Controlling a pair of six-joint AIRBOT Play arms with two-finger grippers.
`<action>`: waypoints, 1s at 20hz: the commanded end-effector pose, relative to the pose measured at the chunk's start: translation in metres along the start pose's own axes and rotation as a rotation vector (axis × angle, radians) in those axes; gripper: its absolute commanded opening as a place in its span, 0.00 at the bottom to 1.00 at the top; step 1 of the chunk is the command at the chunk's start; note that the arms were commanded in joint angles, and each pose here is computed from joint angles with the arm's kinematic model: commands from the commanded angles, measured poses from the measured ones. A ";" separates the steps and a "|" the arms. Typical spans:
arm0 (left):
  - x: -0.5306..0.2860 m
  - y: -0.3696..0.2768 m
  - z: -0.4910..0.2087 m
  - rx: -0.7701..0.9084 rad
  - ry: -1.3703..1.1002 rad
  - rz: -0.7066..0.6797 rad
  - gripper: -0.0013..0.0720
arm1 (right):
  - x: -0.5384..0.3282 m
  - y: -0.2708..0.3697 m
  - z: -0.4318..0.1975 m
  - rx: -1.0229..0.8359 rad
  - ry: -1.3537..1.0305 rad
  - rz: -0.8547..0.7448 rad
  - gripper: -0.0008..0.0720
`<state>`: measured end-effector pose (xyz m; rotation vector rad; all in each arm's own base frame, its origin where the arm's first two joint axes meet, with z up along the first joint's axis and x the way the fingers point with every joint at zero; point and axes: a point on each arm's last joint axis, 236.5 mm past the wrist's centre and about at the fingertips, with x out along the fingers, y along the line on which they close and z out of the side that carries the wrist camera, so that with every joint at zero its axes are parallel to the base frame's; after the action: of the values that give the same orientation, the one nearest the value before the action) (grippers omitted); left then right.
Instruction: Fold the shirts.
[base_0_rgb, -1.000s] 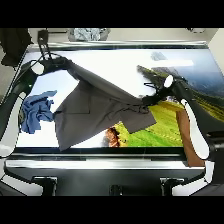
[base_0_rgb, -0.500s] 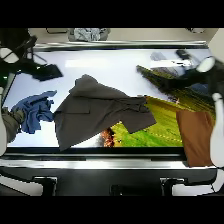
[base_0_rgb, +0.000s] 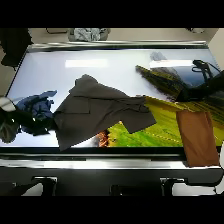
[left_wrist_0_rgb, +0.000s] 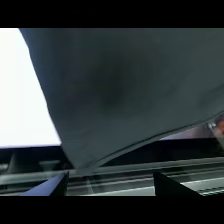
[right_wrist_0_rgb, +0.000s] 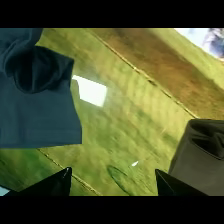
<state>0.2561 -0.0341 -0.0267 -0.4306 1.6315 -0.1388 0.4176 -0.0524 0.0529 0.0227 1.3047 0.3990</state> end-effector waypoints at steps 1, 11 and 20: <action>0.058 0.022 -0.052 -0.070 0.048 -0.011 0.87 | 0.025 0.022 -0.004 -0.071 0.052 0.057 0.85; 0.087 0.006 -0.013 -0.147 -0.088 -0.137 0.67 | 0.090 0.053 -0.002 -0.184 0.153 0.145 0.87; 0.081 0.003 -0.002 -0.145 -0.140 -0.148 0.06 | 0.129 0.094 0.036 -0.423 0.073 0.079 1.00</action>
<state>0.2464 -0.0602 -0.1064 -0.6520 1.4944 -0.0958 0.4358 0.0609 -0.0296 -0.2026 1.3431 0.7251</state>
